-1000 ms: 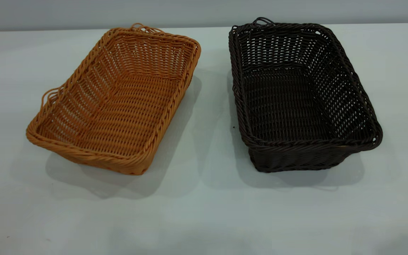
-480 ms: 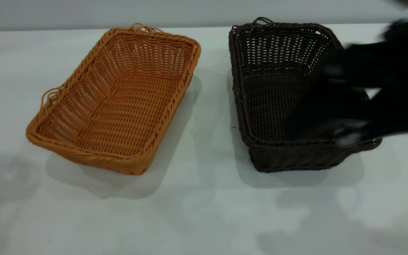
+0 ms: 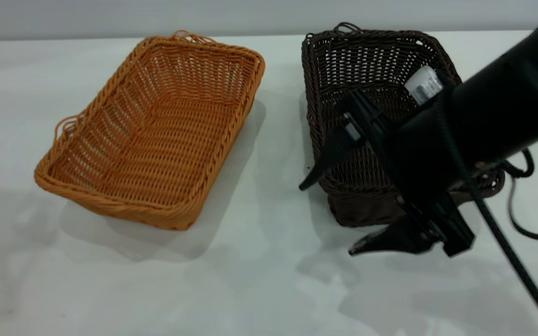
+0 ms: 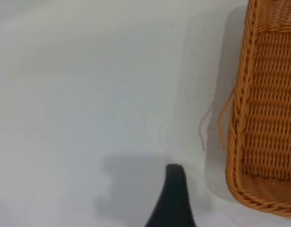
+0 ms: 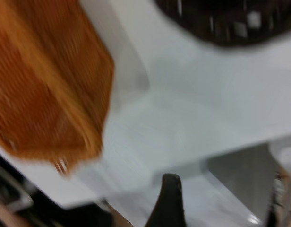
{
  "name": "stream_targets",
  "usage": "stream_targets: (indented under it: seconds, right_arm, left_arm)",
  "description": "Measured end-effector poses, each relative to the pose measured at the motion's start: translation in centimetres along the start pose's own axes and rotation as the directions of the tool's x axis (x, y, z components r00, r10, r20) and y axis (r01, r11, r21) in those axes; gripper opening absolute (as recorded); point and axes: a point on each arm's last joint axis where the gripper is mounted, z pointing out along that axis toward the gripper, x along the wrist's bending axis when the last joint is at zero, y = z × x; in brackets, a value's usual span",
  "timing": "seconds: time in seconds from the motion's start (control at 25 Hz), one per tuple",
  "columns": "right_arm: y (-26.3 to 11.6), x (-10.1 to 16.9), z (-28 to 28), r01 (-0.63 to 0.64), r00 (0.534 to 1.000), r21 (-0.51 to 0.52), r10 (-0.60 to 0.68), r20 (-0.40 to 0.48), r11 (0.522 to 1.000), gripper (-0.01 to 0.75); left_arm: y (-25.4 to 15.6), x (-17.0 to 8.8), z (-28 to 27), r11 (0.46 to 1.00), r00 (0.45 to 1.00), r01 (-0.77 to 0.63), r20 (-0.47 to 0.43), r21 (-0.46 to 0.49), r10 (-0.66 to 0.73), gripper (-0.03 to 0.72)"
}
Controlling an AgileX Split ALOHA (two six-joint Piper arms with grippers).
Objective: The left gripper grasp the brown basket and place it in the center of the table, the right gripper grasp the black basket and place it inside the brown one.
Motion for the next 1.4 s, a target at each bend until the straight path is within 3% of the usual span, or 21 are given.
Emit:
stream_targets:
  seconds: [0.28, 0.64, 1.0, 1.12, 1.4]
  right_arm:
    - [1.4, 0.5, 0.2, -0.144, 0.989, -0.125, 0.146, 0.005, 0.982, 0.594]
    - [3.4, 0.2, -0.2, -0.353, 0.93, -0.344, 0.366, -0.028, 0.87, 0.594]
    - [5.3, -0.8, 2.8, -0.428, 0.883, -0.402, 0.469, 0.006, 0.81, 0.561]
    - [6.2, 0.4, 3.5, -0.422, 0.89, -0.413, 0.456, -0.018, 0.807, 0.54]
    - [6.6, 0.2, 4.2, -0.402, 0.897, -0.417, 0.443, 0.0, 0.815, 0.522]
  left_arm:
    - [0.0, -0.1, 0.0, 1.0, 1.0, 0.011, 0.007, -0.001, -0.011, 0.587]
    - [0.1, -0.1, 0.0, 1.0, 1.0, 0.012, 0.007, -0.004, -0.012, 0.587]
    - [-0.3, -0.1, 2.3, 0.997, 1.0, 0.018, 0.013, 0.073, -0.019, 0.587]
    - [-0.4, -0.1, 4.0, 0.992, 1.0, 0.018, 0.015, 0.124, -0.02, 0.587]
    - [1.1, -0.1, 9.1, 0.976, 1.0, 0.014, 0.019, 0.218, -0.019, 0.587]
